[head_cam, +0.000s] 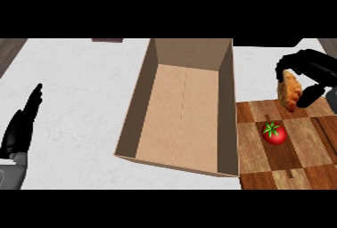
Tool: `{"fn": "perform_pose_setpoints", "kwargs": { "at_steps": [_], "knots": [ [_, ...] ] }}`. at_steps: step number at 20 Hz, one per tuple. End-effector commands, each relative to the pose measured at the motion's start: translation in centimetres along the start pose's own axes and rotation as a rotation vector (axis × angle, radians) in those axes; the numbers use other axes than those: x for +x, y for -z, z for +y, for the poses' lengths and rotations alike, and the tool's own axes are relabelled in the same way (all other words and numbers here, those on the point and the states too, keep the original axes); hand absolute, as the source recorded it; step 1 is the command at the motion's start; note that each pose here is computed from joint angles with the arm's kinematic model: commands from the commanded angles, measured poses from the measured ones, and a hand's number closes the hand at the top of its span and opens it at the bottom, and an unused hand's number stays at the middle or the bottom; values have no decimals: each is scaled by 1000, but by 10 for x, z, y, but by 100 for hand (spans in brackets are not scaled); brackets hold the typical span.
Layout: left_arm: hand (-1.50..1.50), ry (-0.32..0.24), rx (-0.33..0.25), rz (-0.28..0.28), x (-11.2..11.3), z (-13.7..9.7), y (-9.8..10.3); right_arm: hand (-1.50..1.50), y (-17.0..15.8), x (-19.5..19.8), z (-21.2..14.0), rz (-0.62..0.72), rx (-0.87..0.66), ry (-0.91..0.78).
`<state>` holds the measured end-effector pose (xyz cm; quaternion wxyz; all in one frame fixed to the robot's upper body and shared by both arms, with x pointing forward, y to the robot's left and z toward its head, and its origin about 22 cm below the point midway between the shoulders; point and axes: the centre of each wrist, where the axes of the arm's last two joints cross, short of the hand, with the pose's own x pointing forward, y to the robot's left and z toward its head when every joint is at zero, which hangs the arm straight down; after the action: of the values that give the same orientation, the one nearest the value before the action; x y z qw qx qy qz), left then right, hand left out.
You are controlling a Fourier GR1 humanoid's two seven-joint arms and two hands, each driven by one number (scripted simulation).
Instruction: Pick the croissant from the cutting board and place it in the cardboard box
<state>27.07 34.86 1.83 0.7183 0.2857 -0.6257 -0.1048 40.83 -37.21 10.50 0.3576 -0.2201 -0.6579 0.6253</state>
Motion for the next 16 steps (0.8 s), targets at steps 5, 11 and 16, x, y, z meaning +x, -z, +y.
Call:
{"fn": "perform_pose_setpoints", "kwargs": {
  "at_steps": [5, 11, 16],
  "knots": [
    [0, -4, 24, 20, -11, 4, 1, 150, 26, 13, -65, -229, -301, 5],
    [0, 2, 28, 23, -3, 7, 3, 150, 61, 47, -62, -339, -261, 117],
    [0, -3, 5, 23, -10, 2, -10, 150, 103, 89, -79, -368, -202, 261]
  ]
}}
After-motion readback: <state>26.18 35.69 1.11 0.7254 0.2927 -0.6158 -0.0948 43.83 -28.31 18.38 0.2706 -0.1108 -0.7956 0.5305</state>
